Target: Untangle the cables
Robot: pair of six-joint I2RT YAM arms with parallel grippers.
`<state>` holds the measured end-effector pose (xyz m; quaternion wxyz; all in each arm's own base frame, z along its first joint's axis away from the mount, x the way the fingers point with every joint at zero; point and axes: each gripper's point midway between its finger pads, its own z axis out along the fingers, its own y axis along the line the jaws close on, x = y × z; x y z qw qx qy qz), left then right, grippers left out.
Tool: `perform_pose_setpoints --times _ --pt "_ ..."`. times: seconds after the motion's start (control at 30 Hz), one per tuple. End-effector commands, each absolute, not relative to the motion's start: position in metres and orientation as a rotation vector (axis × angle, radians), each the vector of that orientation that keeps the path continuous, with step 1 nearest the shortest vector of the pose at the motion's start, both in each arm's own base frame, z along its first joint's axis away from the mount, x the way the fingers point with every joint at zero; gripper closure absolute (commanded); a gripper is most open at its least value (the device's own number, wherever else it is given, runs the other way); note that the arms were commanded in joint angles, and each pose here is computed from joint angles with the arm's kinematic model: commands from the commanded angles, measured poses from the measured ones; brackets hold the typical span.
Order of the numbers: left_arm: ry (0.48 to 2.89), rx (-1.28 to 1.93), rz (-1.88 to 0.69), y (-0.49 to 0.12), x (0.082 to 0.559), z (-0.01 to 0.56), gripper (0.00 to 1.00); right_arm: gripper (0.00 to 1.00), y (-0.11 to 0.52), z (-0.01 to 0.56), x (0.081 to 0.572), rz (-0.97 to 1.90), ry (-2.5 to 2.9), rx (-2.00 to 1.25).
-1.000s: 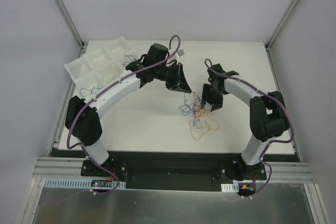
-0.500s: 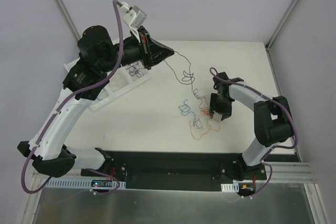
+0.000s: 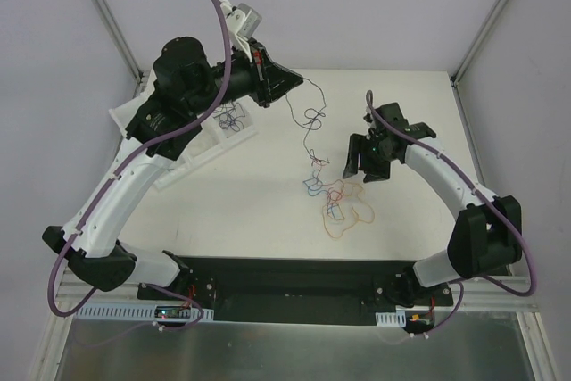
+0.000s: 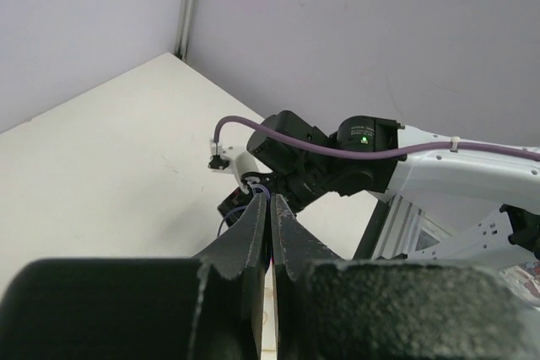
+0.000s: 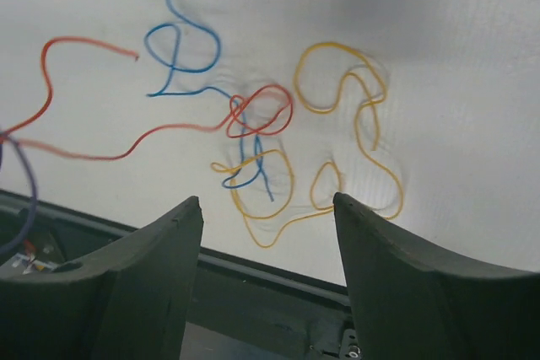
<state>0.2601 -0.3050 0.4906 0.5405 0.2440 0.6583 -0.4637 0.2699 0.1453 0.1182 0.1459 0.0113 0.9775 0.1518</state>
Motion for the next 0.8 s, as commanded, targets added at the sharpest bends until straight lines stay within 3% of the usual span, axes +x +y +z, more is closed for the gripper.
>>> perform_pose_setpoints --times 0.0,0.17,0.33,0.77 --pt "1.455 0.562 -1.145 -0.302 0.247 0.521 1.00 0.31 0.183 0.158 0.264 0.743 2.686 -0.078" --pt "1.471 0.542 -1.143 -0.299 0.247 0.516 1.00 0.30 0.217 0.216 0.262 1.100 2.542 -0.132" --pt "1.458 0.543 -1.179 -0.302 0.245 0.515 1.00 0.24 0.262 0.251 0.244 1.372 2.287 -0.417" --pt "1.213 0.660 -1.348 -0.303 0.201 0.567 1.00 0.26 0.278 0.194 0.270 1.108 2.428 -0.379"
